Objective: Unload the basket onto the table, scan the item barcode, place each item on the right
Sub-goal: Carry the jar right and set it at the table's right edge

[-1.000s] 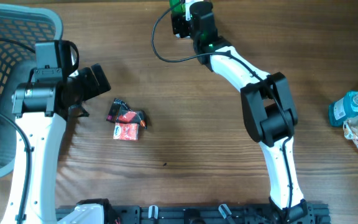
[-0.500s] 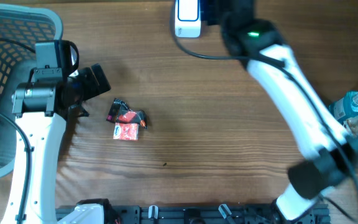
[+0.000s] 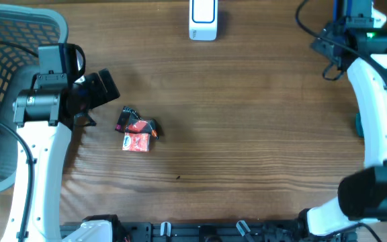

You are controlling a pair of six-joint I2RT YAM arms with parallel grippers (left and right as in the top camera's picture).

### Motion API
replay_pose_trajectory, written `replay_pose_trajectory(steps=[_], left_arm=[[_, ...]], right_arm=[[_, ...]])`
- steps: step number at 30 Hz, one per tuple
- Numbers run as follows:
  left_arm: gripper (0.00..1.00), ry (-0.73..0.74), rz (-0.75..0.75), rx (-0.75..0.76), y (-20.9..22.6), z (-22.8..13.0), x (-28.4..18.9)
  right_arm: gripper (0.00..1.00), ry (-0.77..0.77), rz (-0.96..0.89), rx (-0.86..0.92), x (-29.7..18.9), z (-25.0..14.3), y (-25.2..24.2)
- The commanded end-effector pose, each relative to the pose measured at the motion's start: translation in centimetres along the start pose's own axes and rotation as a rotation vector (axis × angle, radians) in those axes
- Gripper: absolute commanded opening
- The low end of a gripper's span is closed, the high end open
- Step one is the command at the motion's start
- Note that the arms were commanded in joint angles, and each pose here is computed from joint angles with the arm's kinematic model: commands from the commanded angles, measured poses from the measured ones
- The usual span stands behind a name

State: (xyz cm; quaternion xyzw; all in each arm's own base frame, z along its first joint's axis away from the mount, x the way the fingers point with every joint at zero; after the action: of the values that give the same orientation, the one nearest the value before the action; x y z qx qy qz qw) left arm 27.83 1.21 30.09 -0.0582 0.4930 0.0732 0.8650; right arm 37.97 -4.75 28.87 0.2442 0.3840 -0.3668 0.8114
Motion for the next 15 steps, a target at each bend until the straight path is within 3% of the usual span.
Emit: replay_pose_trajectory(steps=[1,5,15], left_arm=[[1.00,-0.014,0.008,0.007,0.2,0.3,-0.2],[1.00,-0.014,0.007,0.007,0.2,0.3,-0.2],[1.00,-0.014,0.008,0.007,0.2,0.3,-0.2]], right_arm=[[0.82,0.038,-0.073,0.067,5.5,-0.6,-1.8],[0.82,0.072,-0.162,0.116,12.4,-1.3,-4.2],[0.85,0.133,-0.289,0.180,19.6,-1.1,-9.0]])
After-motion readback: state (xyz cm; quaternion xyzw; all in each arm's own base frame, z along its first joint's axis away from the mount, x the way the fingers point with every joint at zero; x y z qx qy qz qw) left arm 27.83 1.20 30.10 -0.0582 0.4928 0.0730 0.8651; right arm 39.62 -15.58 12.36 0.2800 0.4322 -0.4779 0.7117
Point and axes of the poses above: each gripper's point midway between its finger pads, its own x axis out along the fingers, its own y axis along the line the jaws close on, z = x × y, the point moved 10 cm from there along -x, back along the fingers, and after that the axes turned 12 degrees about x, right-handed, at the moved point
